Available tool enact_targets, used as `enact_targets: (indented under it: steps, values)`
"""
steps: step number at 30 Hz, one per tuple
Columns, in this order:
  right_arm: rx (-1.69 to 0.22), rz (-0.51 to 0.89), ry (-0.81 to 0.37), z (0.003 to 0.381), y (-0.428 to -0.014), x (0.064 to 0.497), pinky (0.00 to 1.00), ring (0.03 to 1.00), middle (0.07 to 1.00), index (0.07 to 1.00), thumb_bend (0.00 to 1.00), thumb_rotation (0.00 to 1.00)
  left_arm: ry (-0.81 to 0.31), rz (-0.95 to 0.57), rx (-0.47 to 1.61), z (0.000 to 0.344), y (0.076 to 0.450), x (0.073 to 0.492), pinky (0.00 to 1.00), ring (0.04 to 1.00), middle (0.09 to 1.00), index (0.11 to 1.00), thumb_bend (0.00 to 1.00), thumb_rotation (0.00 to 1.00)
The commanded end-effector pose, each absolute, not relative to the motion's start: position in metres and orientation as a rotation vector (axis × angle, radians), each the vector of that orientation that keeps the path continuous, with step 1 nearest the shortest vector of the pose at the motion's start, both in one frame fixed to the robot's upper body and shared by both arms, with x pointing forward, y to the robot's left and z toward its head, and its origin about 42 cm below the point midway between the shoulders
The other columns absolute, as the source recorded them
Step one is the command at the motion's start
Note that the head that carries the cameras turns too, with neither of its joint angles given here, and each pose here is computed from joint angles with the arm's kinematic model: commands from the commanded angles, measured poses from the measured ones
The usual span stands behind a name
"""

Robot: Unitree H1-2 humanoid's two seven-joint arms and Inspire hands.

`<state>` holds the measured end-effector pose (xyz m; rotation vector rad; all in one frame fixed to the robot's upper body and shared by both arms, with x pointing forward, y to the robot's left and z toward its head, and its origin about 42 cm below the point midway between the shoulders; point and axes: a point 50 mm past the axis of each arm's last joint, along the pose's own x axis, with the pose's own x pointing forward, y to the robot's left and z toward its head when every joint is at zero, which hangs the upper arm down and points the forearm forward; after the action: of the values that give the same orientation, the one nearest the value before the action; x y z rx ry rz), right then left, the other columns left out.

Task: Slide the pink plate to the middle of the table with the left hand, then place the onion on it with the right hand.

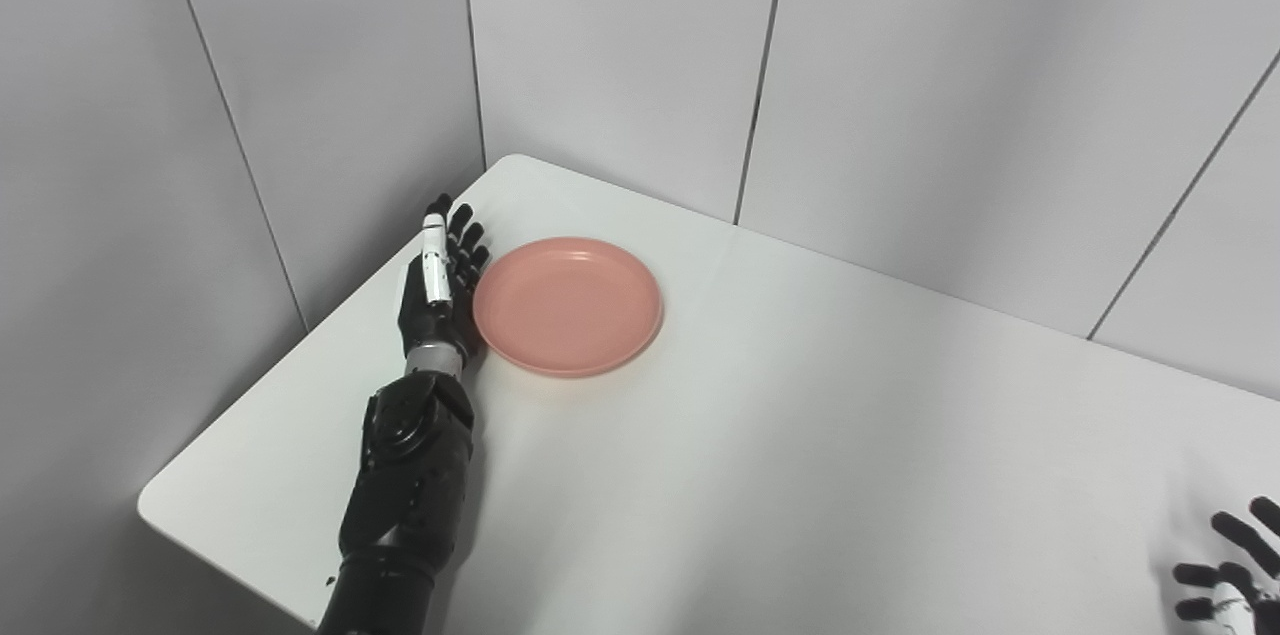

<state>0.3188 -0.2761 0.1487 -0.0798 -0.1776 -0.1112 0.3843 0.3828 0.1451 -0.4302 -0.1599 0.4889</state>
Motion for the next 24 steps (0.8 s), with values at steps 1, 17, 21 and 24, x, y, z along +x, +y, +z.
enact_targets:
  steps: [1, 17, 21, 24]
  values:
    - [-0.082, -0.109, -0.248, 0.165, -0.277, 0.321, 0.37, 0.507, 0.736, 0.814, 0.45, 0.0, -0.149, 0.46, -0.452, 0.146, 0.385, 0.392, 1.0, 0.979, 0.975, 0.961, 0.32, 1.0]
    - [-0.087, -0.116, -0.251, 0.164, -0.276, 0.319, 0.37, 0.503, 0.729, 0.809, 0.45, 0.0, -0.032, 0.304, -0.549, 0.128, 0.378, 0.415, 1.0, 0.988, 0.987, 0.981, 0.32, 1.0]
    - [-0.091, -0.108, -0.263, 0.165, -0.276, 0.319, 0.37, 0.504, 0.731, 0.809, 0.45, 0.0, -0.01, 0.276, -0.559, 0.124, 0.366, 0.42, 1.0, 0.976, 0.978, 0.971, 0.3, 1.0]
    - [-0.081, -0.104, -0.265, 0.165, -0.275, 0.318, 0.37, 0.497, 0.713, 0.792, 0.45, 0.0, 0.0, 0.235, -0.582, 0.122, 0.354, 0.424, 1.0, 0.98, 0.981, 0.976, 0.32, 1.0]
